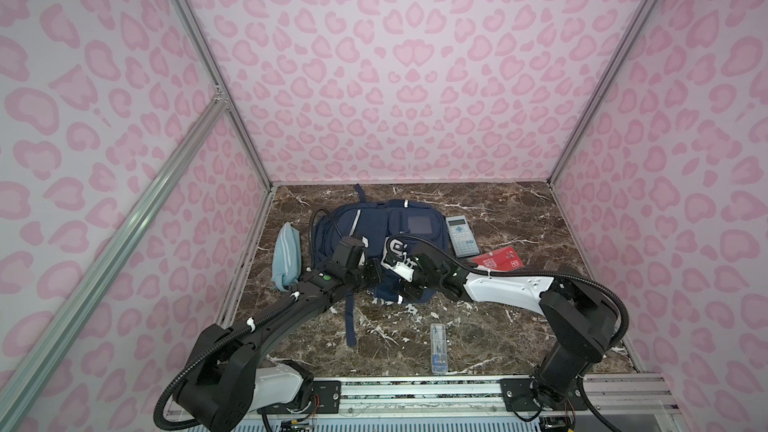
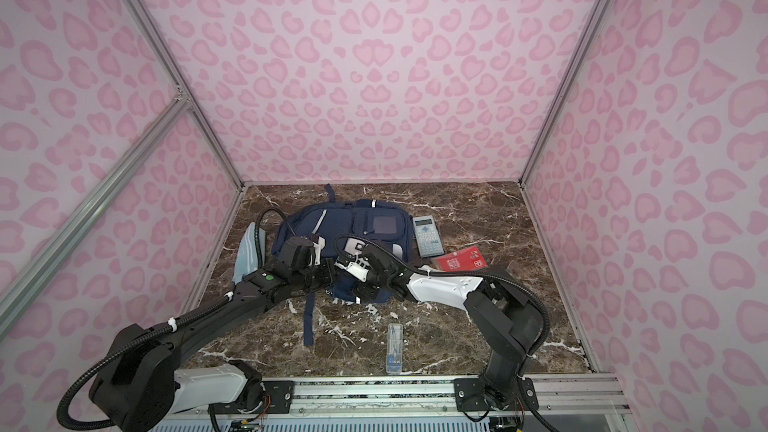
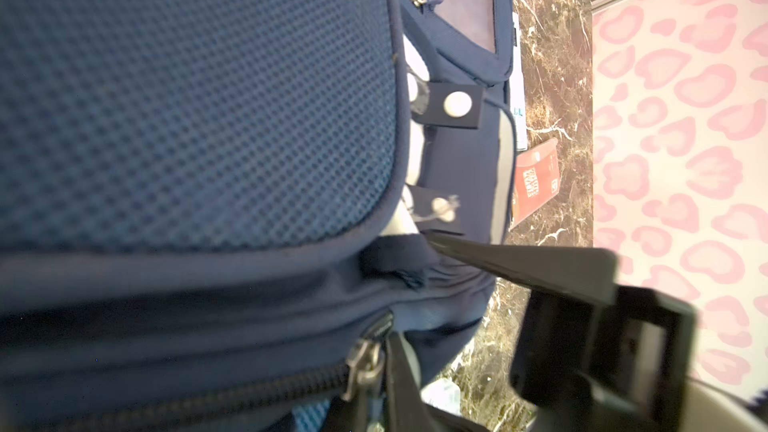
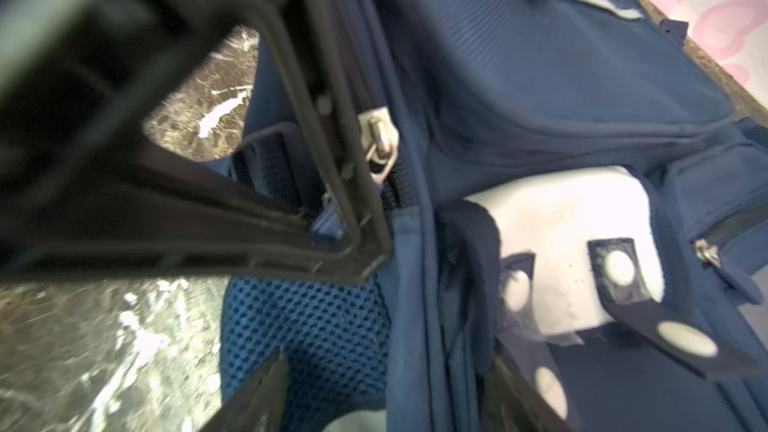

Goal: Pack the student bag

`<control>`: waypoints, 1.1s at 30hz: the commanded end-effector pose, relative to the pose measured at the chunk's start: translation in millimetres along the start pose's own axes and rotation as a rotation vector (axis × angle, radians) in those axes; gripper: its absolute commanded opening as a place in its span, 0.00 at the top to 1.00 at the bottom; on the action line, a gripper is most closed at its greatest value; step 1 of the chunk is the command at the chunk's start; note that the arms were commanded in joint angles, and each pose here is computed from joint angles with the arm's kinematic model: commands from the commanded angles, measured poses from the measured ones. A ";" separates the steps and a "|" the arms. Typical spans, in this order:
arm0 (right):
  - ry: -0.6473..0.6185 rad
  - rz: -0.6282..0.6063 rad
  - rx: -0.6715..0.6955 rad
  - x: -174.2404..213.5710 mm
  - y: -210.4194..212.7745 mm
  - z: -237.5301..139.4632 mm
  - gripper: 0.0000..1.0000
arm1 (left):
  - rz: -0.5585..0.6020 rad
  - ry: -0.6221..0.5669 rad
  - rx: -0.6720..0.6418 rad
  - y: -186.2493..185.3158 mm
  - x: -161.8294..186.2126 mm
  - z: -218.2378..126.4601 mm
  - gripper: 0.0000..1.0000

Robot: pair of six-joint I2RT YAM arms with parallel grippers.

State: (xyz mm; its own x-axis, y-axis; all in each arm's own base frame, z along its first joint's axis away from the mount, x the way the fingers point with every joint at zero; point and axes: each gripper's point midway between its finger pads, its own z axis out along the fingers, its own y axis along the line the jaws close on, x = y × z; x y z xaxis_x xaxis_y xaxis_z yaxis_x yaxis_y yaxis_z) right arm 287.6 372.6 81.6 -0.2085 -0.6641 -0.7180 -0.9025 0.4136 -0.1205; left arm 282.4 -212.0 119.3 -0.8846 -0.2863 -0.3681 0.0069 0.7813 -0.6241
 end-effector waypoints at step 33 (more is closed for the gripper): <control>0.210 0.066 0.287 65.8 -117.7 -29.1 1.00 | -0.213 -0.191 -0.035 95.3 -50.1 -45.4 0.97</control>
State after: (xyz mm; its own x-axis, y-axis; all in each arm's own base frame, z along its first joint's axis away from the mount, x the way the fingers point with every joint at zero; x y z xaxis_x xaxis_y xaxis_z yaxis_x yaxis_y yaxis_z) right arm 342.5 320.8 92.2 -0.2207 -0.6714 -0.7075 -0.8680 0.4661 -0.1716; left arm 295.8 -127.8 119.4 -0.8329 -0.4452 -0.3289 -0.0824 0.6873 -0.7217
